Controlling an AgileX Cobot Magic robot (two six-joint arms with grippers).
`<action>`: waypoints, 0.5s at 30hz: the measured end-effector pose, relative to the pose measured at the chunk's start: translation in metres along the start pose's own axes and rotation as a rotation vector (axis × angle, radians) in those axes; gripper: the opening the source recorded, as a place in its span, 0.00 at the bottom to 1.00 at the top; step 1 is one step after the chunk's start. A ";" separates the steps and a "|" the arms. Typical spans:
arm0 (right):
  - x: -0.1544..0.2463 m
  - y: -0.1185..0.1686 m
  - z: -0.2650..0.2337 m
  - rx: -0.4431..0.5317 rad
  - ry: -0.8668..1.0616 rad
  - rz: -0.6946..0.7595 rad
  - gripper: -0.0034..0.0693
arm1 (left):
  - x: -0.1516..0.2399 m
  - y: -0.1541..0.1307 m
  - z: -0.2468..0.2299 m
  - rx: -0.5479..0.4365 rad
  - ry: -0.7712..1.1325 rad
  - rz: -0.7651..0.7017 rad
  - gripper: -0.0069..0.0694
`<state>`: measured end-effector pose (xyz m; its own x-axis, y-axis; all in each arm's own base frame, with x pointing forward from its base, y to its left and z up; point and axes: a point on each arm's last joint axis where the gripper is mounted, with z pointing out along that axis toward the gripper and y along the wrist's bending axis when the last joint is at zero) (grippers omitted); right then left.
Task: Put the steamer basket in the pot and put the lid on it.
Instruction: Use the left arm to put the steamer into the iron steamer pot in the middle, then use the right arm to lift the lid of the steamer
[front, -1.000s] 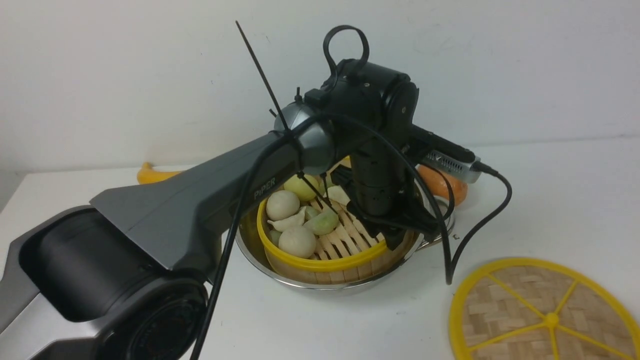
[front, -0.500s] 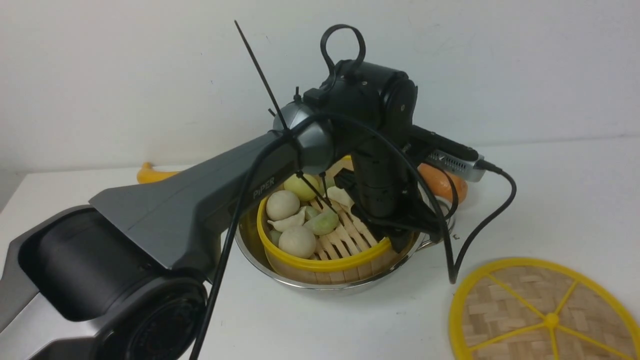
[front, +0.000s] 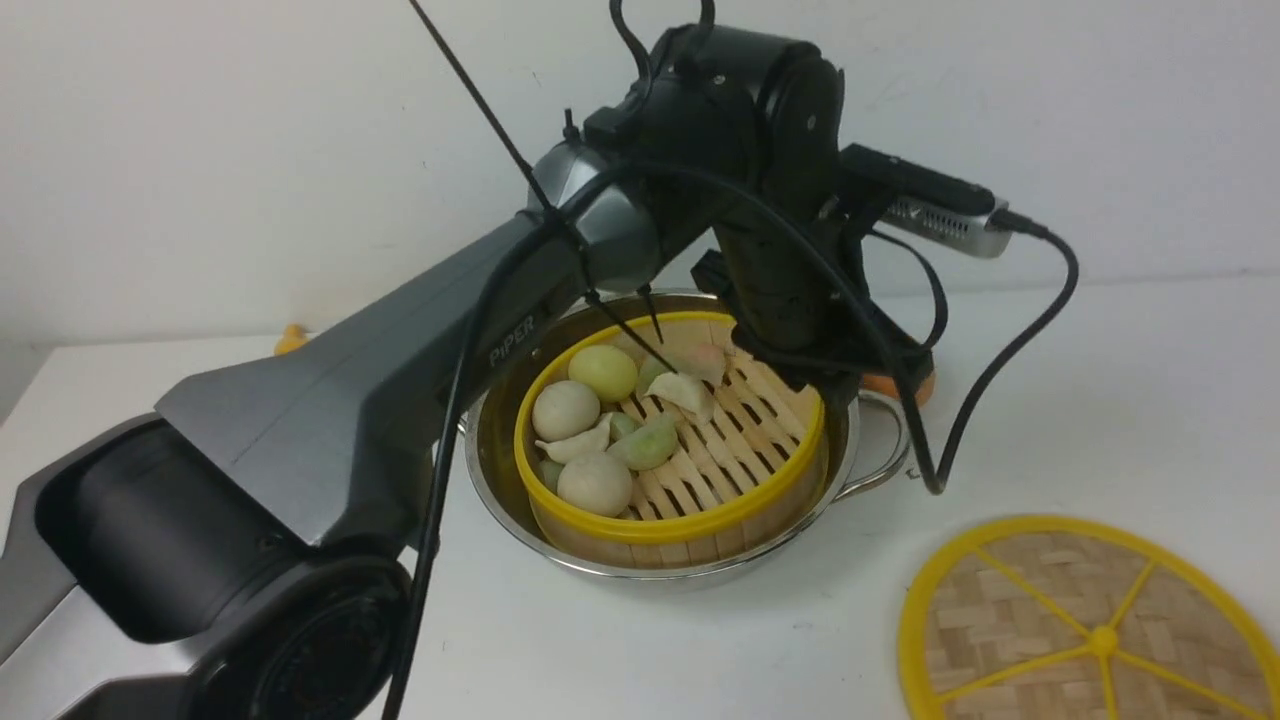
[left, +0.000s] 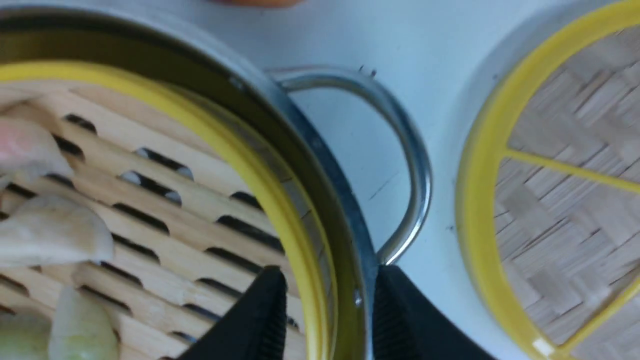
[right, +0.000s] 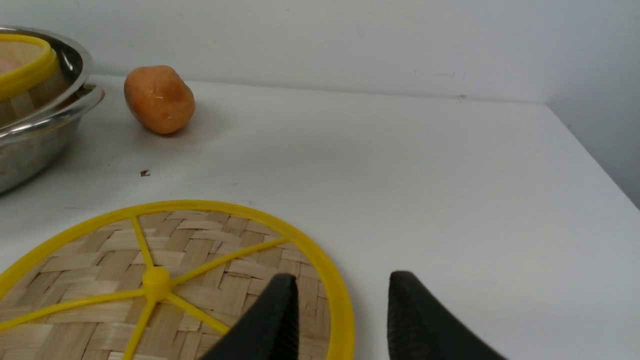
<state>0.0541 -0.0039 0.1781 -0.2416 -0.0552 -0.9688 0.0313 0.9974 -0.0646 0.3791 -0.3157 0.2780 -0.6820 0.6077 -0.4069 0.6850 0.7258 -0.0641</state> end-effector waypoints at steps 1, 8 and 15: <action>0.000 0.000 0.000 0.000 0.000 0.000 0.38 | -0.001 -0.001 -0.001 0.007 -0.005 -0.003 0.40; 0.000 0.000 0.000 0.000 0.000 0.000 0.38 | -0.002 -0.004 -0.005 0.036 -0.017 -0.011 0.40; 0.000 0.000 0.000 0.000 0.000 0.000 0.38 | -0.006 -0.007 -0.005 0.074 -0.052 -0.026 0.40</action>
<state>0.0541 -0.0039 0.1781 -0.2416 -0.0552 -0.9688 0.0313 0.9974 -0.0646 0.3768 -0.3226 0.2852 -0.6868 0.5700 -0.4511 0.6856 0.7141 -0.1416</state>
